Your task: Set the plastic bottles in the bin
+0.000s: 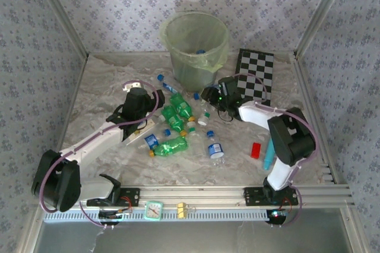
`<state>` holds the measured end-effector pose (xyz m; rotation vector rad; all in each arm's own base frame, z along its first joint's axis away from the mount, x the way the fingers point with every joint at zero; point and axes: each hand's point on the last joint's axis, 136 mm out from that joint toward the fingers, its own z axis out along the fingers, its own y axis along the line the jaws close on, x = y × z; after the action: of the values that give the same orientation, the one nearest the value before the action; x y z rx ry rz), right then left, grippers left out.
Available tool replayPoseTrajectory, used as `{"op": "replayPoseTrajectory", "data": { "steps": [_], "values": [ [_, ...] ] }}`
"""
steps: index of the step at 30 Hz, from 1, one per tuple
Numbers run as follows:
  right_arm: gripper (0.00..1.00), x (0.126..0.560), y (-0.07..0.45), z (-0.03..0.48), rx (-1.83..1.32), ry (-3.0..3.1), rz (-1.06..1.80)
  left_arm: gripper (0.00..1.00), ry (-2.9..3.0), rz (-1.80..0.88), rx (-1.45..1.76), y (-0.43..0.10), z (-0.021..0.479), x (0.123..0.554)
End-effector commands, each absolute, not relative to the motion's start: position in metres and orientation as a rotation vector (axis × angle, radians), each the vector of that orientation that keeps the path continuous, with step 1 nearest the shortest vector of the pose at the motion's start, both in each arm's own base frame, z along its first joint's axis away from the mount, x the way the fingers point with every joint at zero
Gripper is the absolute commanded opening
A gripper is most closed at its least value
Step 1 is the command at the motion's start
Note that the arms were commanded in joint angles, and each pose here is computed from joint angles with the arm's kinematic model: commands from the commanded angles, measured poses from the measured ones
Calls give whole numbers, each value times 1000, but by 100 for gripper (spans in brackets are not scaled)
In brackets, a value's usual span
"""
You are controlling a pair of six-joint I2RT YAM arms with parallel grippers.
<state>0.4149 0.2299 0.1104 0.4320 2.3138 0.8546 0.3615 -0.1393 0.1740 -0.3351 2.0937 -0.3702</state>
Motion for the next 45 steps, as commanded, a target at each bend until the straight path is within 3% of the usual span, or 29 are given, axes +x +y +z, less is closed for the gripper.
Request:
{"op": "replayPoseTrajectory", "data": {
  "steps": [1, 10, 21, 32, 45],
  "values": [
    [45, 410, 222, 136, 373, 2255, 858, 100, 2039, -419, -359, -143, 196, 369],
    [45, 396, 162, 193, 335, 2139, 590, 100, 2050, -441, -363, -148, 191, 371],
    [45, 397, 118, 340, 169, 1828, 338, 100, 2051, -453, -365, -148, 188, 370],
    [44, 444, 152, 465, 49, 1519, 434, 100, 2051, -414, -362, -138, 183, 362],
    [44, 532, 260, 467, -186, 1517, 559, 100, 2044, -388, -405, -114, 182, 351]
  ]
}}
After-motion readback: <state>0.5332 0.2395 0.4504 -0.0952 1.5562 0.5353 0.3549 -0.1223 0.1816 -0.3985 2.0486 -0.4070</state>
